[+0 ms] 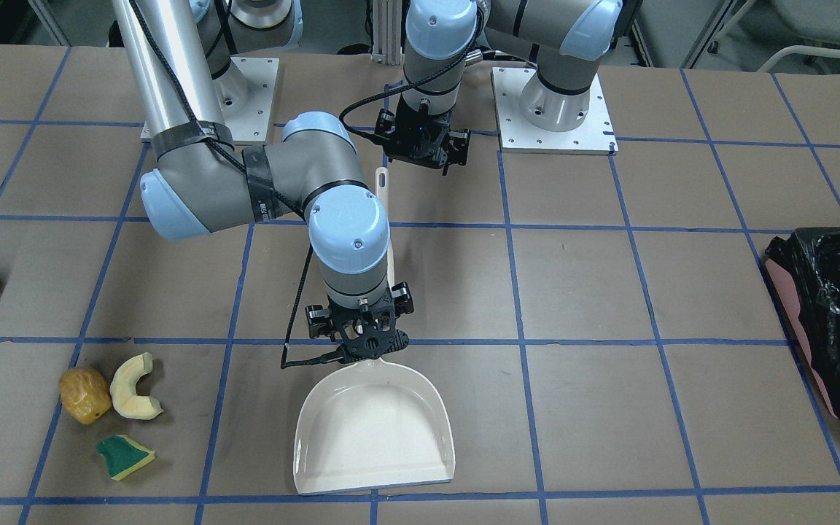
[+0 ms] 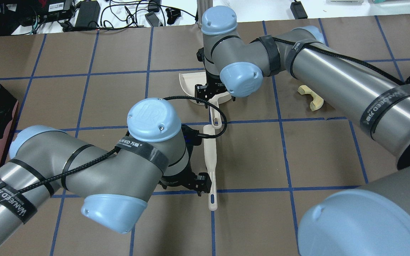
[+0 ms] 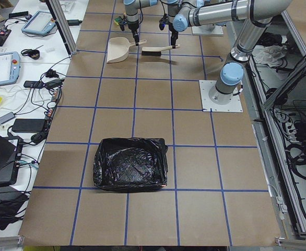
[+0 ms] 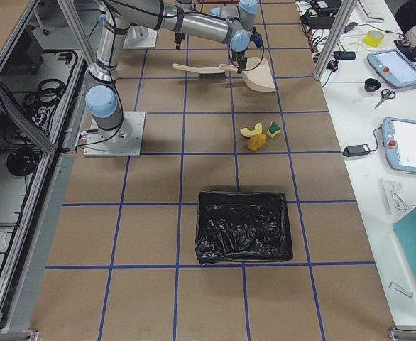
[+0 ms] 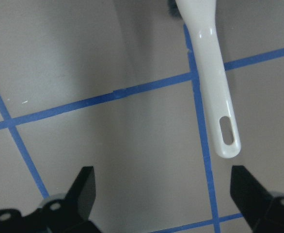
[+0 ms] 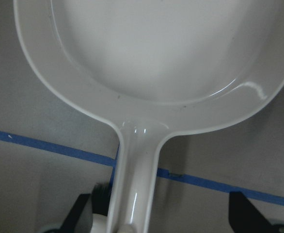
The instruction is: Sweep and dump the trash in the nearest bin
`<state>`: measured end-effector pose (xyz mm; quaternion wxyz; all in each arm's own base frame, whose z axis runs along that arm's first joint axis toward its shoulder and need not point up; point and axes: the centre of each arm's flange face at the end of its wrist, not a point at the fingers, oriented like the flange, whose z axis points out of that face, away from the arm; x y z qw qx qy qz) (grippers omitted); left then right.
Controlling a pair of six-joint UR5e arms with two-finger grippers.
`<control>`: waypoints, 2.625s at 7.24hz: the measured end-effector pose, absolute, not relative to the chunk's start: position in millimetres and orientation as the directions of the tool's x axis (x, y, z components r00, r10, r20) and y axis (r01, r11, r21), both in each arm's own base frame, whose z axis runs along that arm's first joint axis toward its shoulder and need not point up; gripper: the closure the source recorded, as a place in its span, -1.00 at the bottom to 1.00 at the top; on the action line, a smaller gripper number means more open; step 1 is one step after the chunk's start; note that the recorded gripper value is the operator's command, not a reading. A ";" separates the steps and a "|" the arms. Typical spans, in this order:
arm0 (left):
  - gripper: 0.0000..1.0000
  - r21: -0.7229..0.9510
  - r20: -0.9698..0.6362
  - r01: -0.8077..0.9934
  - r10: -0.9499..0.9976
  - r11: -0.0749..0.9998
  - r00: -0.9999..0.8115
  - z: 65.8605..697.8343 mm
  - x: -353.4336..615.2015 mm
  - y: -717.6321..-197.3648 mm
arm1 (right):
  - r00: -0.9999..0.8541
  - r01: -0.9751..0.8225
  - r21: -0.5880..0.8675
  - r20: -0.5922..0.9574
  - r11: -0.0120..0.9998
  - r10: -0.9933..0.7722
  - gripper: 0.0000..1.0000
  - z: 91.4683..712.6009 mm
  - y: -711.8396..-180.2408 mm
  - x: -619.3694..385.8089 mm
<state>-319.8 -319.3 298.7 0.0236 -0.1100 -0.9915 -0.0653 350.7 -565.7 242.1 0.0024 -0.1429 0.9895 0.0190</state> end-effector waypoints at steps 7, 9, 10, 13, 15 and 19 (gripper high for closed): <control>-0.58 0.107 0.079 0.223 0.216 0.969 -0.973 225.6 -364.2 -295.5 | -0.956 -0.292 0.054 -0.009 0.955 -0.292 -0.17 230.2 -537.7 351.2; -0.49 0.112 0.078 0.224 0.216 0.968 -0.973 222.6 -366.6 -294.6 | -0.956 -0.293 0.053 -0.010 0.955 -0.293 -0.12 230.7 -537.8 351.4; -0.49 0.111 0.078 0.224 0.216 0.968 -0.973 222.7 -367.4 -295.5 | -0.956 -0.292 0.053 -0.013 0.955 -0.292 -0.13 230.9 -537.8 351.7; -0.35 0.105 0.078 0.224 0.216 0.969 -0.973 224.0 -369.4 -298.8 | -0.958 -0.286 0.043 -0.016 0.957 -0.286 -0.14 236.3 -539.5 352.7; -0.35 0.100 0.077 0.222 0.215 0.970 -0.974 225.7 -369.9 -300.3 | -0.958 -0.285 0.037 -0.016 0.958 -0.285 0.01 240.4 -538.9 352.4; 1.00 0.094 0.075 0.225 0.219 0.970 -0.973 229.3 -370.8 -303.2 | -0.959 -0.283 0.035 -0.015 0.958 -0.283 0.60 242.5 -537.7 351.7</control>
